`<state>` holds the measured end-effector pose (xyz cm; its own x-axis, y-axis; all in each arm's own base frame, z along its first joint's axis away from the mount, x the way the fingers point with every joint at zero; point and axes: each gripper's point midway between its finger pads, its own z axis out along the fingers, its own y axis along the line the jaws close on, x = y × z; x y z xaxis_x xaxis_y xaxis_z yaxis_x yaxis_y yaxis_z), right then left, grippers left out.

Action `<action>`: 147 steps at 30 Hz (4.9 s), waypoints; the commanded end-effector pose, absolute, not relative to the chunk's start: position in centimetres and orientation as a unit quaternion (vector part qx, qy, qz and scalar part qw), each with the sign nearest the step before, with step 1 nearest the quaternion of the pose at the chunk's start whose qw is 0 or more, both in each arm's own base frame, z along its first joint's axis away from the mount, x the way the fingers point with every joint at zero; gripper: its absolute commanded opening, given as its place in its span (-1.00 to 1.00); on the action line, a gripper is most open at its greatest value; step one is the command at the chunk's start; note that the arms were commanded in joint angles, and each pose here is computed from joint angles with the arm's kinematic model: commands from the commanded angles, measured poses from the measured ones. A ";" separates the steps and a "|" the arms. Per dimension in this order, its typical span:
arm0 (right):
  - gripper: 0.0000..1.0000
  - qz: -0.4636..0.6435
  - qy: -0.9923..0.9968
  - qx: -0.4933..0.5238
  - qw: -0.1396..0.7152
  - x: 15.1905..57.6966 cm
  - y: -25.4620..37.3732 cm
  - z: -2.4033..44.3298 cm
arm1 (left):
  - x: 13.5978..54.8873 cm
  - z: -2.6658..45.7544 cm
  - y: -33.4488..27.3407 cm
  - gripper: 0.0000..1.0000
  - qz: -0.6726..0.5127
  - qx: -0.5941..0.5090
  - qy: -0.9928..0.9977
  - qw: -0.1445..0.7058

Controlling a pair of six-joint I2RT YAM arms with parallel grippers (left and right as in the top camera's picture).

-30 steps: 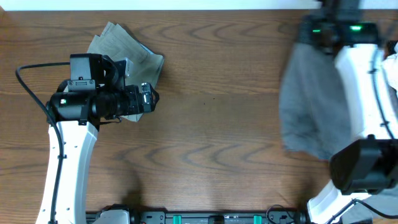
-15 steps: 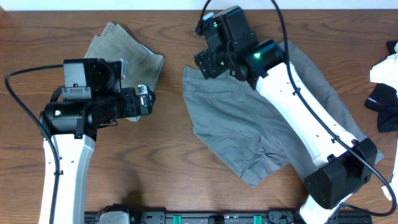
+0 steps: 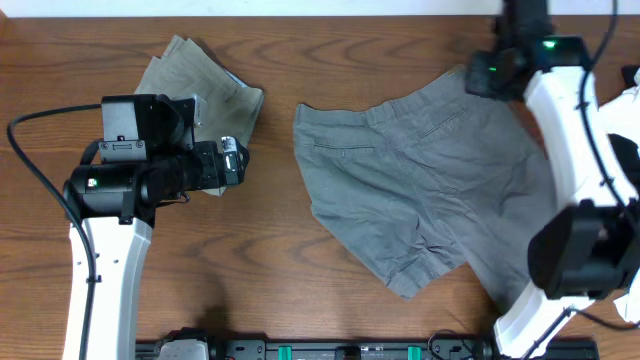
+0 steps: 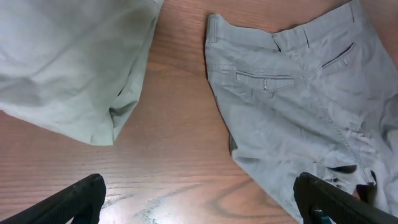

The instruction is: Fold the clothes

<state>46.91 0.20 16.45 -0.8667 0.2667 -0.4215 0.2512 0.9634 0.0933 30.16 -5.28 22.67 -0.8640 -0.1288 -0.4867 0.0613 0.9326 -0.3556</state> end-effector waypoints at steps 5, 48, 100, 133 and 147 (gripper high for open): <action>-0.97 0.019 0.949 0.306 0.071 44.5 -4.7 4.4 | 30.5 23.6 -5.2 0.96 -0.178 -0.010 0.944 0.276; -0.33 0.267 0.912 0.062 0.305 53.4 4.3 17.7 | 30.7 23.8 -5.2 0.96 -0.178 -0.008 0.942 0.283; 0.07 0.372 0.880 0.114 0.272 51.5 -0.3 13.2 | 31.4 24.3 -5.3 0.96 -0.181 -0.004 0.937 0.299; -0.98 0.200 0.960 0.160 0.115 40.0 -2.1 -1.8 | 31.7 24.5 -5.3 0.96 -0.181 -0.003 0.935 0.306; 0.15 -0.004 0.949 0.255 0.187 39.0 -14.9 8.3 | 31.6 24.5 -5.3 0.96 -0.181 -0.003 0.935 0.304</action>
<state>39.52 -14.38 7.87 -0.8007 0.4841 -0.3530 0.4683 0.8732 0.1353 31.50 -5.25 23.65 -0.8277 -0.1275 -0.5464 0.0866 0.9331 -0.3490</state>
